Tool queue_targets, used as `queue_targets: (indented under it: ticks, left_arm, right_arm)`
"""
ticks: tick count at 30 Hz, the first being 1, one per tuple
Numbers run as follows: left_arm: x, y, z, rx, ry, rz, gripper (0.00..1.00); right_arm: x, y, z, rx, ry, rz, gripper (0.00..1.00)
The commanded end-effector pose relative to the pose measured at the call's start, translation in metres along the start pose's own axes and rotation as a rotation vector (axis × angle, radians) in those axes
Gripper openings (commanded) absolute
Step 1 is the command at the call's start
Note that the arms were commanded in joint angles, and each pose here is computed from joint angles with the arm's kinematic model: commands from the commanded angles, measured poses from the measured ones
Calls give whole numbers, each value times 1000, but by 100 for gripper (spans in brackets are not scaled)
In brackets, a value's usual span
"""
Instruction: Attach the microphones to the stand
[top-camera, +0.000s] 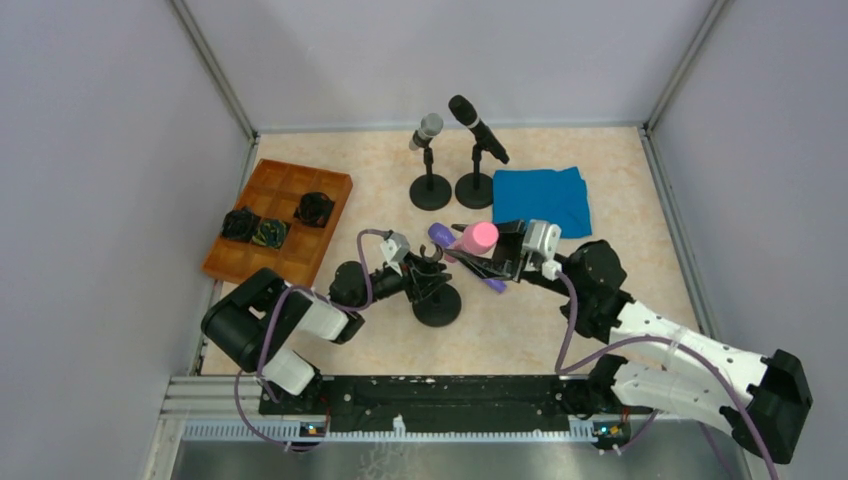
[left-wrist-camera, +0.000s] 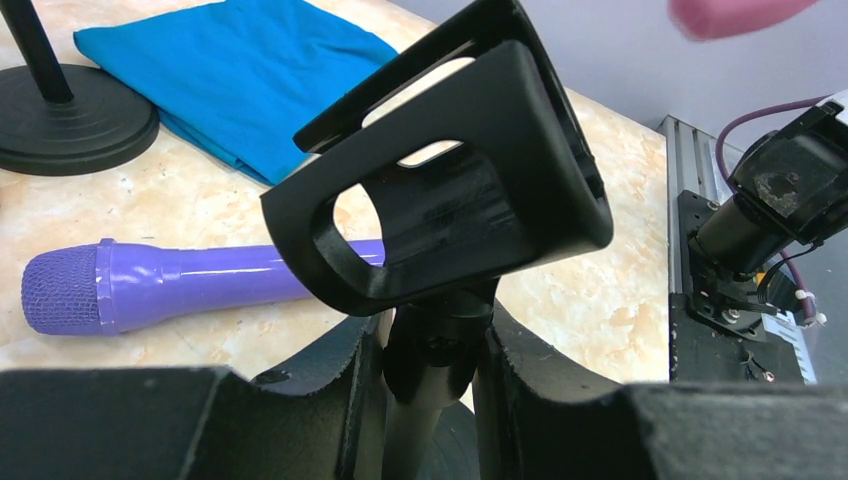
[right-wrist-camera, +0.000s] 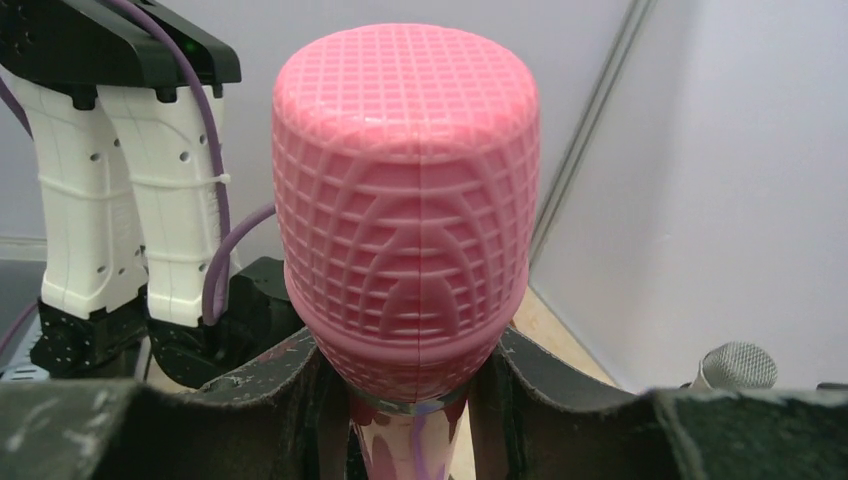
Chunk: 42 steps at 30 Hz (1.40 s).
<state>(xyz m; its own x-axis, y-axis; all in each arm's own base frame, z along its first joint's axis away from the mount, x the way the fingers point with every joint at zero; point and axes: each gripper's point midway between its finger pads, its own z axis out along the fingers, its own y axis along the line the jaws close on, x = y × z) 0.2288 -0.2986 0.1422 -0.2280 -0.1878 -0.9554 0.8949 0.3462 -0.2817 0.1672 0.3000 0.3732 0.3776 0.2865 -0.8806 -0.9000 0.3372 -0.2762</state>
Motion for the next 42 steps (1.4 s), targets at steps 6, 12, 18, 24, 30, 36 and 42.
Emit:
queue_targets:
  ticks: [6,12,18,24,30,36,42]
  left_arm:
    - [-42,-9,15,58,-99,77,0]
    - [-44,-5,11,19,-109,72,0]
    - [-41,-8,11,37,-95,71,0]
    - [-40,-10,11,51,-94,70,0]
    - [-40,-11,12,62,-92,68,0]
    - [-39,-11,11,60,-95,61,0]
    - [-39,-13,11,68,-98,65,0]
  right_arm:
    - [-28,3,28,-7,-92,-170,0]
    - [-16,5,35,-12,-83,-157,0]
    - [-3,5,39,-7,-77,-138,0]
    - [10,5,39,-3,-57,-143,0]
    - [32,8,32,0,-19,-139,0]
    - [52,13,19,1,17,-148,0]
    - [68,18,14,-7,62,-162,0]
